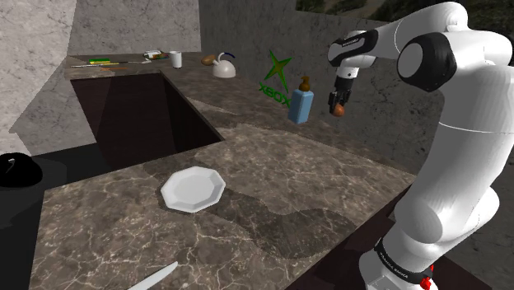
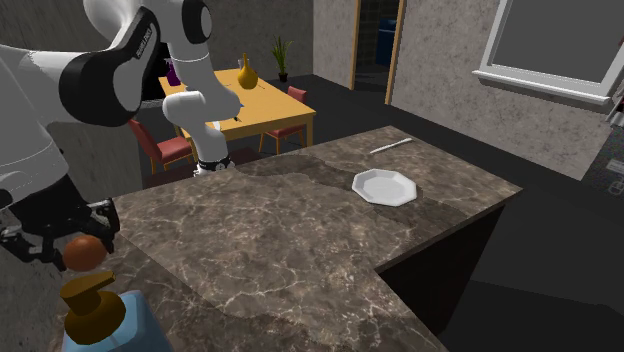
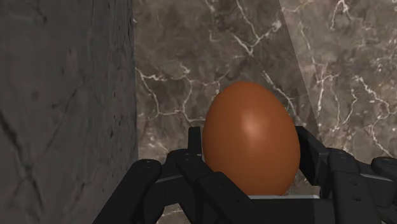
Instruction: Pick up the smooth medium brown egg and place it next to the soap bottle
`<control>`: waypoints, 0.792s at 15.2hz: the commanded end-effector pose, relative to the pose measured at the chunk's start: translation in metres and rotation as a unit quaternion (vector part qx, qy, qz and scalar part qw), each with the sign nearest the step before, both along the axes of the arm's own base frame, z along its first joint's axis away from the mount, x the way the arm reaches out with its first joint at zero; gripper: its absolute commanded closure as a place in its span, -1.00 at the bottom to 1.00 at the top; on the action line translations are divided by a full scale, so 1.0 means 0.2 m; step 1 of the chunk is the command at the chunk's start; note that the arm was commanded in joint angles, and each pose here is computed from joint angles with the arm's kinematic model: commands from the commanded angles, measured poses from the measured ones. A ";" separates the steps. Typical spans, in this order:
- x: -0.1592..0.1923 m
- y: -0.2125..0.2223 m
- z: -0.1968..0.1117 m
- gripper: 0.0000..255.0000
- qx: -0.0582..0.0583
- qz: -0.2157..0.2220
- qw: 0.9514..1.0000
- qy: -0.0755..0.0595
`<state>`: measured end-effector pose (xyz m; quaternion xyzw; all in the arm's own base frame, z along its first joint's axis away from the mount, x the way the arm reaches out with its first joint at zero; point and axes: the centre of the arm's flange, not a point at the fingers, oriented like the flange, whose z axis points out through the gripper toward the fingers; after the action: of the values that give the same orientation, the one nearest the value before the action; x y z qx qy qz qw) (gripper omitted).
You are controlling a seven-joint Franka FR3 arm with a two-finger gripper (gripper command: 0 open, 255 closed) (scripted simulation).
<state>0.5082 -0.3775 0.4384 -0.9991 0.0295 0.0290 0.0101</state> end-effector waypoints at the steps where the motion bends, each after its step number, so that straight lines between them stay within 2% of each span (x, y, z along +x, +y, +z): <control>1: 0.00 0.00 -0.06 1.00 0.000 0.000 1.000 0.000; 12: 0.00 0.00 -0.35 1.00 0.000 0.000 1.000 0.000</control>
<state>0.5079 -0.3767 0.3742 -0.9991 0.0296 0.0289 0.0101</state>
